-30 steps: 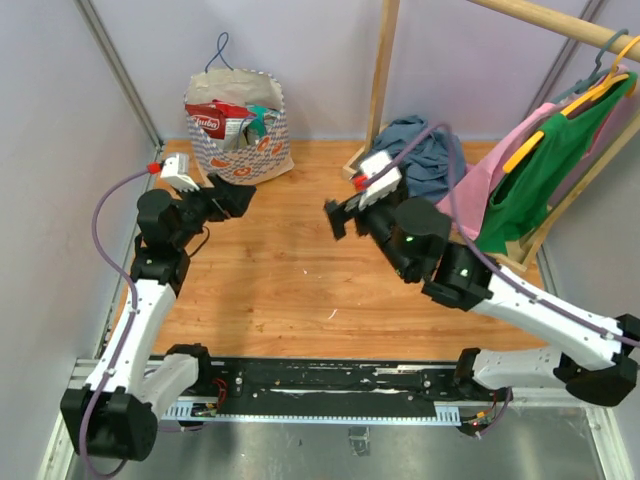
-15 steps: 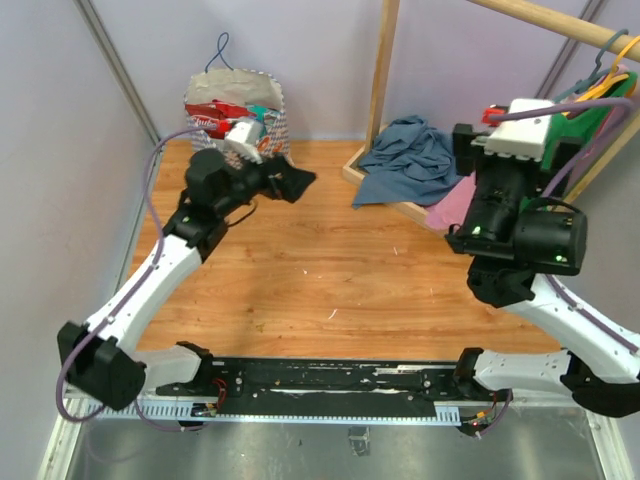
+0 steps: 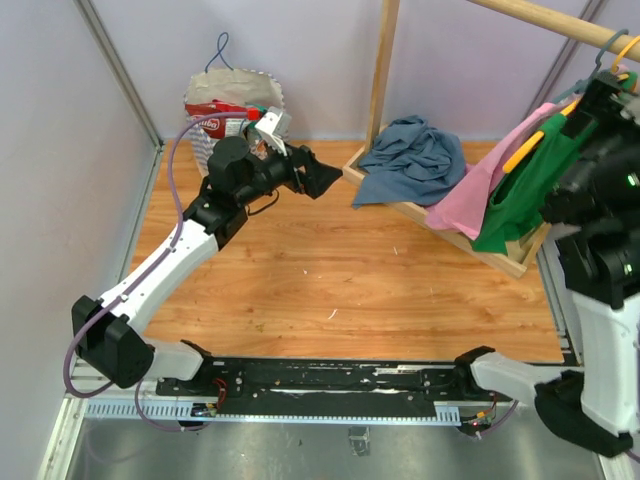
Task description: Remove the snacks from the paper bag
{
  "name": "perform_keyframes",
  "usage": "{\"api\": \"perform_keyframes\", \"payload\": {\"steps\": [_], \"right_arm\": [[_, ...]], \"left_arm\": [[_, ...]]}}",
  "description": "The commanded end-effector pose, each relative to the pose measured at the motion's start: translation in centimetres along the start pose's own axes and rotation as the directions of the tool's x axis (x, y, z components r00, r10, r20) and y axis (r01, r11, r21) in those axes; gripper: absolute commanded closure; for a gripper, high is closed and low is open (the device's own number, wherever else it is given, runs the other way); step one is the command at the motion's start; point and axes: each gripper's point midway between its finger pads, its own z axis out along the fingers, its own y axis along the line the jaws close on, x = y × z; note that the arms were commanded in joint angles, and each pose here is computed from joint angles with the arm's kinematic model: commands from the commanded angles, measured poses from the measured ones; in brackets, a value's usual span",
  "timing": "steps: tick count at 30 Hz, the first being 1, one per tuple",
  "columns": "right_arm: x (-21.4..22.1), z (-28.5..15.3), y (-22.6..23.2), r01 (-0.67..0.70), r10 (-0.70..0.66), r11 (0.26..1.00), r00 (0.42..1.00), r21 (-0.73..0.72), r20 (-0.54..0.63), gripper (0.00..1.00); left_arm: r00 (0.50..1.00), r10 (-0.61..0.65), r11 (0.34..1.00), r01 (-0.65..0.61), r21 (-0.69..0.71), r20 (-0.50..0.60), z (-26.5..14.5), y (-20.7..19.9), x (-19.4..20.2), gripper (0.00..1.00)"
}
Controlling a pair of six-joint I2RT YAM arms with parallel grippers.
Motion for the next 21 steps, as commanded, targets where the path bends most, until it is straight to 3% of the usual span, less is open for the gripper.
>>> {"api": "perform_keyframes", "payload": {"steps": [1, 4, 13, 21], "right_arm": [[4.9, 2.0, 9.4, 0.026, -0.06, 0.978, 0.986, -0.205, -0.158, 0.02], [5.7, 2.9, 11.0, 0.005, -0.052, 0.975, 0.977, -0.224, -0.207, 0.02], [11.7, 4.9, 11.0, 0.048, -0.069, 0.996, 0.946, -0.074, -0.316, 0.01], [15.1, 5.8, 12.8, 0.044, -0.075, 0.994, 0.933, -0.096, -0.353, 0.05]], "left_arm": [[1.0, 0.008, 0.999, -0.008, 0.034, 0.006, 0.0, -0.7, -0.3, 0.0], [0.999, 0.029, 1.0, -0.028, 0.004, -0.018, -0.4, -0.2, 0.3, 0.0], [0.998, 0.027, 0.999, -0.029, -0.039, -0.058, -1.2, 1.4, 2.5, 0.0], [0.997, 0.021, 0.998, -0.024, -0.051, -0.068, -1.4, 2.4, 2.9, 0.0]]}}
